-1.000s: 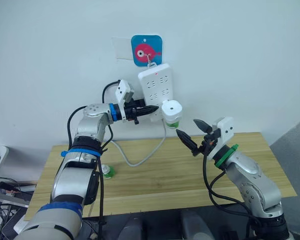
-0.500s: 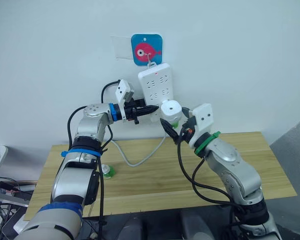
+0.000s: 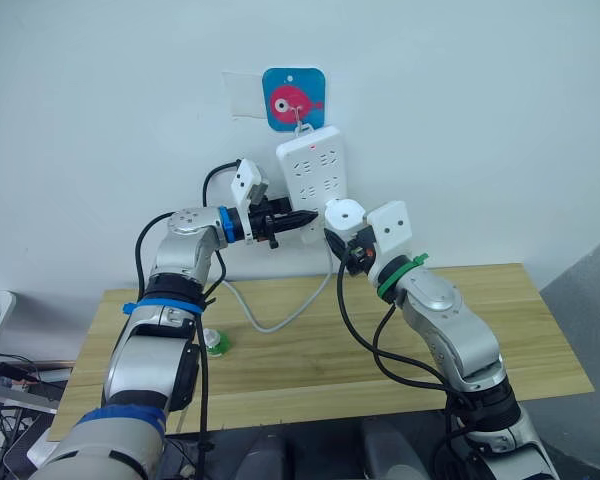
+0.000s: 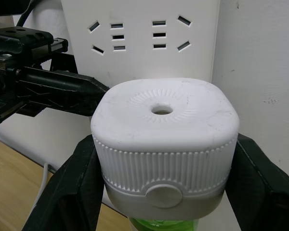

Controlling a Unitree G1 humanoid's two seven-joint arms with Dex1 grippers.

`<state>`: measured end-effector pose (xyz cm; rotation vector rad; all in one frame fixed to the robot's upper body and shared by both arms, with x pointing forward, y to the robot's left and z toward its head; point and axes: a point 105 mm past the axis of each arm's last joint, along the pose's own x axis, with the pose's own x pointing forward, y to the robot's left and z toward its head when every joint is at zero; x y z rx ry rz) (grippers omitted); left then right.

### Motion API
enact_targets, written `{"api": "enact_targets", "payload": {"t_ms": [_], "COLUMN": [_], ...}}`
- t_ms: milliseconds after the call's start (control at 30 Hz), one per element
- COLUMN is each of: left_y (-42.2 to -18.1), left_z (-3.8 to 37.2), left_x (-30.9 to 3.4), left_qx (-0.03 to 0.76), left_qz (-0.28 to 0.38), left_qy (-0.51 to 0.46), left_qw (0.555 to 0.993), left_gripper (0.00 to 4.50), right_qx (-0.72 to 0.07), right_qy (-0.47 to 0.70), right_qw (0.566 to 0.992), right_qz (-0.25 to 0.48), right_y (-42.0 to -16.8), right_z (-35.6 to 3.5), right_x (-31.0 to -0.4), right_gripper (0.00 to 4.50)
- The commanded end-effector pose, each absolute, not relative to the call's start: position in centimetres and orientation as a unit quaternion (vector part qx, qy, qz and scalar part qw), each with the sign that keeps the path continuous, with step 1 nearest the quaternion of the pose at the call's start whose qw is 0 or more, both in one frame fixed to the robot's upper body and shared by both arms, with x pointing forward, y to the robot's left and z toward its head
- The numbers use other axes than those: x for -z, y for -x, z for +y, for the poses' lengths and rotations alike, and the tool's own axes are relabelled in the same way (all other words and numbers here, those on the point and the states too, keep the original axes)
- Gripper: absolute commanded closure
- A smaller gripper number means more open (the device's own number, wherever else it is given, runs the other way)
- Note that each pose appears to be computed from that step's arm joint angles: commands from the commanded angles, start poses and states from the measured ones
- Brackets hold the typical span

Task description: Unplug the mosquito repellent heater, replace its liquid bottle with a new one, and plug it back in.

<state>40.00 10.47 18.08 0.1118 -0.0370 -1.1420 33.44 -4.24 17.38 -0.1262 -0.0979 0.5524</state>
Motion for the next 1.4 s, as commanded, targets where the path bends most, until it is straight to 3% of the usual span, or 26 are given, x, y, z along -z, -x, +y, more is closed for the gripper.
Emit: {"api": "enact_targets", "payload": {"t_ms": [33,233,567,733,900,1000,1200,1400], "left_y": [-40.1,-41.0,-41.0,-40.3,-38.1,-35.6,-30.4,-30.0], "left_z": [10.4,11.0,12.2,14.7,16.9,16.5,11.7,7.0], "left_x": [-18.6,-18.8,-18.3,-17.8,-16.3,-15.7,-16.0,-16.0], "left_qx": [0.534,0.504,0.484,0.458,0.441,0.458,0.500,0.504], "left_qz": [-0.031,-0.031,-0.031,-0.026,-0.008,-0.015,-0.068,-0.112], "left_qy": [-0.062,-0.058,-0.067,-0.063,-0.081,-0.101,-0.118,-0.101], "left_qw": [0.842,0.861,0.872,0.886,0.894,0.883,0.855,0.851], "left_gripper": [3.18,3.18,3.18,1.56,0.01,0.01,0.01,0.01], "right_qx": [-0.282,-0.284,-0.264,-0.231,-0.205,-0.189,-0.174,-0.202], "right_qy": [0.056,0.058,0.056,-0.011,-0.162,-0.279,-0.457,-0.542], "right_qw": [0.955,0.955,0.960,0.971,0.964,0.941,0.872,0.815], "right_qz": [-0.078,-0.062,-0.071,-0.068,-0.050,-0.024,0.015,0.038], "right_y": [-32.4,-30.6,-30.8,-31.5,-32.1,-32.3,-32.5,-31.8], "right_z": [-4.4,-5.7,-7.2,-10.3,-12.2,-12.8,-13.6,-12.8], "right_x": [-18.8,-18.2,-18.9,-18.8,-17.6,-16.2,-14.6,-15.0], "right_gripper": [1.54,1.54,1.54,1.54,1.54,1.54,1.54,1.54]}}
